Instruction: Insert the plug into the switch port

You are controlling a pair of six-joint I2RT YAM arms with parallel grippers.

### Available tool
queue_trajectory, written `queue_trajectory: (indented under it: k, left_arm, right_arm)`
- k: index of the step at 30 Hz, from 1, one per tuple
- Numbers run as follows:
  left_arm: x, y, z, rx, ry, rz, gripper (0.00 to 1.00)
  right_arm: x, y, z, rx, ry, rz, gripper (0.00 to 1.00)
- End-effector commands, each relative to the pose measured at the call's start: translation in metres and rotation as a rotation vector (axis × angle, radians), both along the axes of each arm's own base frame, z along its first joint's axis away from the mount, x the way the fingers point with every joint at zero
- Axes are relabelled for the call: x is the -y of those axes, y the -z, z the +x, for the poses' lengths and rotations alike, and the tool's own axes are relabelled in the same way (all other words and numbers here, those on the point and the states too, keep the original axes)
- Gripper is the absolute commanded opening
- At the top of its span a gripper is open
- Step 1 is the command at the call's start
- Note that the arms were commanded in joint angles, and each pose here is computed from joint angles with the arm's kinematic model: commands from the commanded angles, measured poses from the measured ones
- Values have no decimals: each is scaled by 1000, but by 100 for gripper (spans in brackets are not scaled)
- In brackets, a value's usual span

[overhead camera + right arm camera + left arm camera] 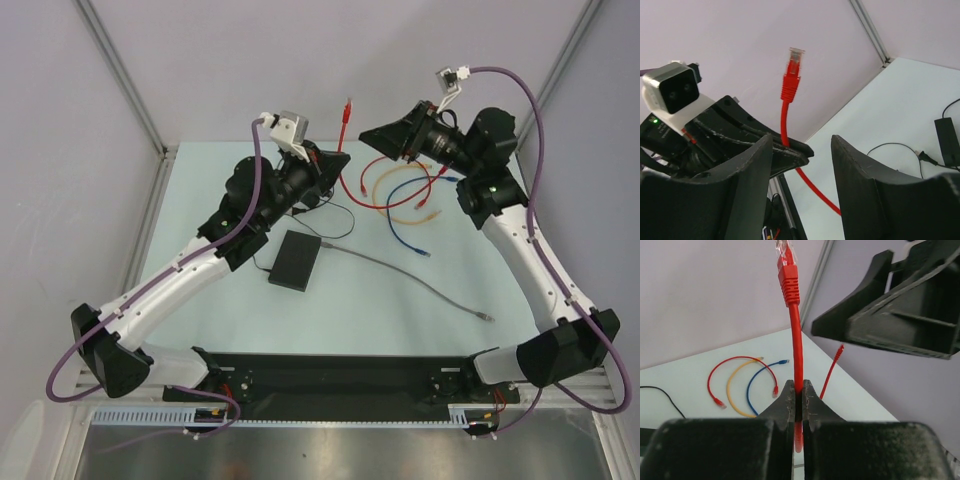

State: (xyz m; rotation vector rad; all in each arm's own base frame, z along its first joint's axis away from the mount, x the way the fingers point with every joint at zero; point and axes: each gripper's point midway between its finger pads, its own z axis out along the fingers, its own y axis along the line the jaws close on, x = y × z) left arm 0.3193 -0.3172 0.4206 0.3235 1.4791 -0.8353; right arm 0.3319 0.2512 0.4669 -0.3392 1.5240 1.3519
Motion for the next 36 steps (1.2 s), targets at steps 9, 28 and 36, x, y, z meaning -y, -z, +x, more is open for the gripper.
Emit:
queue_trajectory:
  k: [9, 28, 36]
  left_arm:
    - [10, -23, -9, 15, 44, -123, 0]
    - [17, -17, -12, -4, 73, -141, 0]
    - [-2, -2, -18, -40, 101, -78, 34]
  right_arm:
    - [-25, -36, 6, 112, 3, 78, 46]
    - [-43, -38, 8, 135, -38, 88, 10]
    - [-34, -10, 15, 203, -9, -106, 0]
